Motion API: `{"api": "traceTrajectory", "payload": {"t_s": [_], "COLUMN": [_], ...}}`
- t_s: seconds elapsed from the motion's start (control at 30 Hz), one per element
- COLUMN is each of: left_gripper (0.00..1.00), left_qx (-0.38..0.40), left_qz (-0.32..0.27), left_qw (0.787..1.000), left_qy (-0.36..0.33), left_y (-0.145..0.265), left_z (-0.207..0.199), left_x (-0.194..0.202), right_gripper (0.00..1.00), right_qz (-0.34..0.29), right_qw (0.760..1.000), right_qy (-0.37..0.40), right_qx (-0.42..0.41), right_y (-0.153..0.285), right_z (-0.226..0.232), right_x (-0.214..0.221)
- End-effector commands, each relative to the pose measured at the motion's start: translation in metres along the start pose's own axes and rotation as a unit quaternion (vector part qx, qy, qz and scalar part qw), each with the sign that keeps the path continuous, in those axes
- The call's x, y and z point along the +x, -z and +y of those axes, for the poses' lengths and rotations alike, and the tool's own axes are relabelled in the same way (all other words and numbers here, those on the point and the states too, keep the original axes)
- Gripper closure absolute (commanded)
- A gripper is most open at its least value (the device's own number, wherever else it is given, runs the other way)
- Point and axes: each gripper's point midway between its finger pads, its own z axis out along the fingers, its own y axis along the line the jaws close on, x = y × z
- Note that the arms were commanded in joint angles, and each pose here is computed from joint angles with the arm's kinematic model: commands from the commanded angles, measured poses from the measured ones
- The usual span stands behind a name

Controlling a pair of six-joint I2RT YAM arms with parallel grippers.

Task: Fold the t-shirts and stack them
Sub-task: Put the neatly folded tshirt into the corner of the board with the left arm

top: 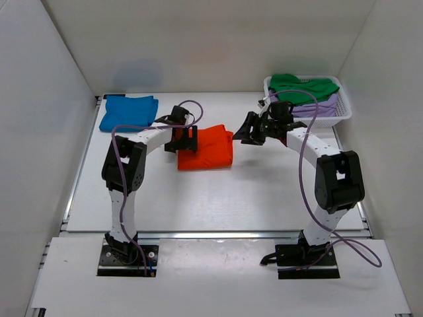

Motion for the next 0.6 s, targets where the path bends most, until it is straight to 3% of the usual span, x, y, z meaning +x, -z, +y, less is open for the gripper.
{"api": "traceTrajectory", "payload": {"t_s": [0.0,0.07,0.13,0.2,0.23,0.3,0.4,0.5,0.57], "left_gripper": [0.02,0.07,0.25,0.77,0.89,1.0,1.0,1.0,1.0], "left_qx": [-0.051,-0.047,-0.047,-0.048,-0.049,-0.056,-0.058,-0.084,-0.101], "left_qz": [0.032,0.046,0.049,0.054,0.054,0.063,0.075,0.043,-0.009], "left_qw": [0.998,0.998,0.998,0.997,0.997,0.996,0.995,0.995,0.993], "left_qy": [0.0,-0.003,-0.008,-0.007,-0.012,-0.017,-0.027,-0.045,-0.056], "left_y": [-0.002,-0.006,-0.007,-0.007,-0.008,-0.01,-0.012,0.002,0.021], "left_z": [0.032,0.034,0.032,0.033,0.031,0.033,0.036,0.046,0.05], "left_x": [0.018,0.026,0.025,0.023,0.022,0.022,0.016,-0.026,-0.07], "right_gripper": [0.49,0.49,0.5,0.49,0.51,0.51,0.52,0.53,0.53], "right_qz": [-0.033,-0.034,-0.036,-0.036,-0.036,-0.04,-0.042,-0.044,-0.053], "right_qw": [0.999,0.999,0.999,0.999,0.999,0.998,0.998,0.998,0.997], "right_qy": [0.02,0.016,0.016,0.014,0.014,0.019,0.015,0.015,0.024], "right_qx": [-0.024,-0.024,-0.031,-0.028,-0.03,-0.034,-0.035,-0.039,-0.045], "right_y": [0.014,0.016,0.018,0.02,0.019,0.023,0.026,0.033,0.04], "right_z": [0.018,0.018,0.021,0.018,0.018,0.023,0.021,0.025,0.035], "right_x": [-0.014,-0.012,-0.013,-0.012,-0.012,-0.013,-0.013,-0.011,-0.016]}}
